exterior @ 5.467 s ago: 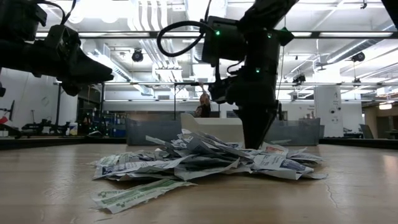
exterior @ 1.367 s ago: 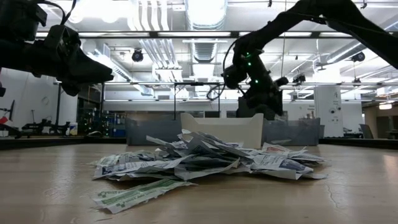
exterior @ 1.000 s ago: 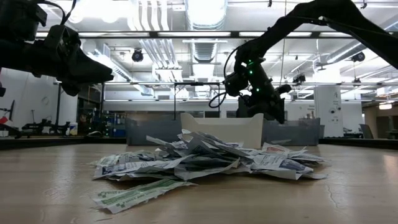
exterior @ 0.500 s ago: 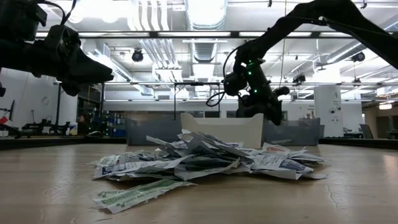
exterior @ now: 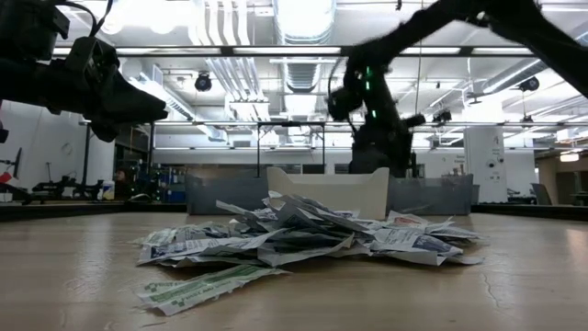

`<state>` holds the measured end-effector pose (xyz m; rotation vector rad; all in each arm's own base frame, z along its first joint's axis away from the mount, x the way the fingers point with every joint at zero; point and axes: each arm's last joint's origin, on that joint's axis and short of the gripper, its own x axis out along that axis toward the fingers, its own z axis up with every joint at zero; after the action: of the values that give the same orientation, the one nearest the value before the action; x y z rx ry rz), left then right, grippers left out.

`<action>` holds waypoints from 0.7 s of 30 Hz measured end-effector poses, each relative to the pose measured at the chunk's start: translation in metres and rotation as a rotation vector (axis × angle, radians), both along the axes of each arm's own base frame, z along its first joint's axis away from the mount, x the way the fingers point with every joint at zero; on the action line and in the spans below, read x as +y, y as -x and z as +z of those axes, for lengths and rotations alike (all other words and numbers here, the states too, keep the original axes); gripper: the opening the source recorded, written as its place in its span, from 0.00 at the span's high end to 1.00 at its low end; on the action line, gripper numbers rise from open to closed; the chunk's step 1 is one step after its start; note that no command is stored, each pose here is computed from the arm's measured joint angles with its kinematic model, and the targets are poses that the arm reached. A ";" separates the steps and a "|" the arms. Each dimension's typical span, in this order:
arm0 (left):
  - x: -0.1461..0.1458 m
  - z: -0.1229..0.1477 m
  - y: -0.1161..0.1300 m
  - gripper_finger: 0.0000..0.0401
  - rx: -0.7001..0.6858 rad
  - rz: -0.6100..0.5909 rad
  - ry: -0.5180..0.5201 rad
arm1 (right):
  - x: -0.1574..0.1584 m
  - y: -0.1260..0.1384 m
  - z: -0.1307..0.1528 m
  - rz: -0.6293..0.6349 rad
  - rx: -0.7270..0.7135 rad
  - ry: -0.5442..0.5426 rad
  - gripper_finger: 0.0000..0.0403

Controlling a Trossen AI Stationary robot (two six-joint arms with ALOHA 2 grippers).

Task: Pick & Place First Aid Supplies
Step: Put the green bandage pack into the right gray bin

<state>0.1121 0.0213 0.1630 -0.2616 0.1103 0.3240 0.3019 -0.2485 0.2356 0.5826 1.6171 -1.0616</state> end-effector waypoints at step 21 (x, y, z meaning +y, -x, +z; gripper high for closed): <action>0.000 0.004 -0.001 0.70 -0.078 0.012 0.094 | 0.194 0.020 0.103 0.495 -0.624 0.130 0.87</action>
<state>0.1127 0.0214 0.1675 -0.3676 0.0473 0.3209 0.2816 -0.0543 0.3387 0.3474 1.0501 -0.5327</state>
